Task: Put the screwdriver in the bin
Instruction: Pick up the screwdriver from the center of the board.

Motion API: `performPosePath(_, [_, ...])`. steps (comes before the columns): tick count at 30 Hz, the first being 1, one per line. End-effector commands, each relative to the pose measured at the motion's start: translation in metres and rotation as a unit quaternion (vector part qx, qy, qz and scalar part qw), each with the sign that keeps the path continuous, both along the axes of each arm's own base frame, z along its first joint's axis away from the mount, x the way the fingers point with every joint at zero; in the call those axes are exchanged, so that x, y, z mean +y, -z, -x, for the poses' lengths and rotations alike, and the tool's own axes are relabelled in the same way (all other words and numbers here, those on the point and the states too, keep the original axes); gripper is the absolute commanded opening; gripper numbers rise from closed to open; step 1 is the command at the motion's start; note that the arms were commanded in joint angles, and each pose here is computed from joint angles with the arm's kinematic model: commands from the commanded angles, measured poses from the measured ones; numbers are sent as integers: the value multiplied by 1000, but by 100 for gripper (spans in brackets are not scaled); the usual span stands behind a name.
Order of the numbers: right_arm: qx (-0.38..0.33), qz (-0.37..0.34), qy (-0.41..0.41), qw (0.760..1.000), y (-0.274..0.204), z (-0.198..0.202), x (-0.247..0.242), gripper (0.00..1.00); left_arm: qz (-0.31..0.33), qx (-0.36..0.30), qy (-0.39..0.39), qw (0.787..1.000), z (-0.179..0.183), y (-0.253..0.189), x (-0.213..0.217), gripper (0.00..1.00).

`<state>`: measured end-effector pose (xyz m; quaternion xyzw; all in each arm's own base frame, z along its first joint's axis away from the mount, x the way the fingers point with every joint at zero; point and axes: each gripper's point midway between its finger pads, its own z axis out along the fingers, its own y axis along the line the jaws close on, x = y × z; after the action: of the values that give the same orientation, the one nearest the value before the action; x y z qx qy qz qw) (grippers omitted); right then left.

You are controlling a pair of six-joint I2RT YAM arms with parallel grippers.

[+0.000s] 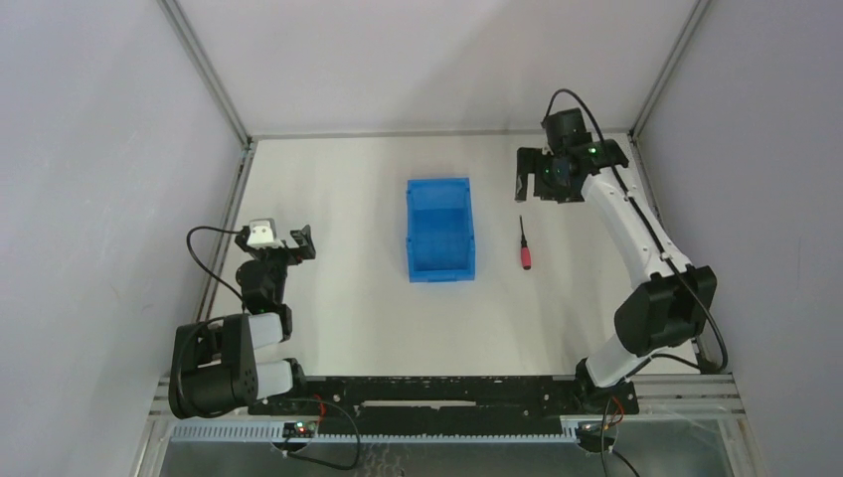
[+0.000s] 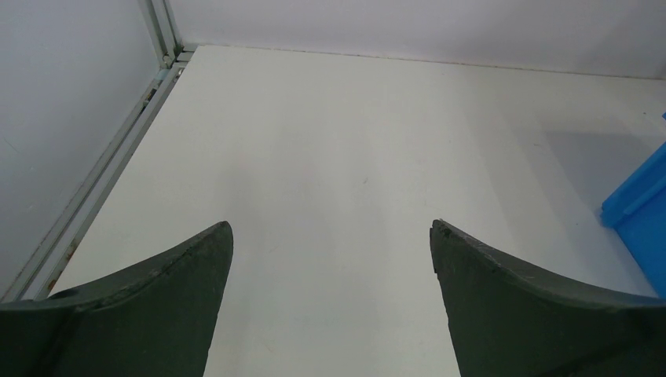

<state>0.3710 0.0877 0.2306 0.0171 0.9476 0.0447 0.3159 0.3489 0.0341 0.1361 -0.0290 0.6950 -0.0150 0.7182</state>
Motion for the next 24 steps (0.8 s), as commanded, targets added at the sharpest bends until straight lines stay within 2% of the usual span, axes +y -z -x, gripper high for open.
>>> performPosePath(1, [33, -2, 14, 999, 38, -3, 0, 95, -11, -17, 1, 1000, 3, -6, 1, 100])
performPosePath(12, [118, 9, 22, 993, 123, 6, 1, 87, -11, -16, 0, 1000, 3, -6, 1, 100])
performPosePath(24, [172, 21, 38, 984, 176, 9, 2, 73, -11, -16, 0, 1000, 3, -6, 1, 100])
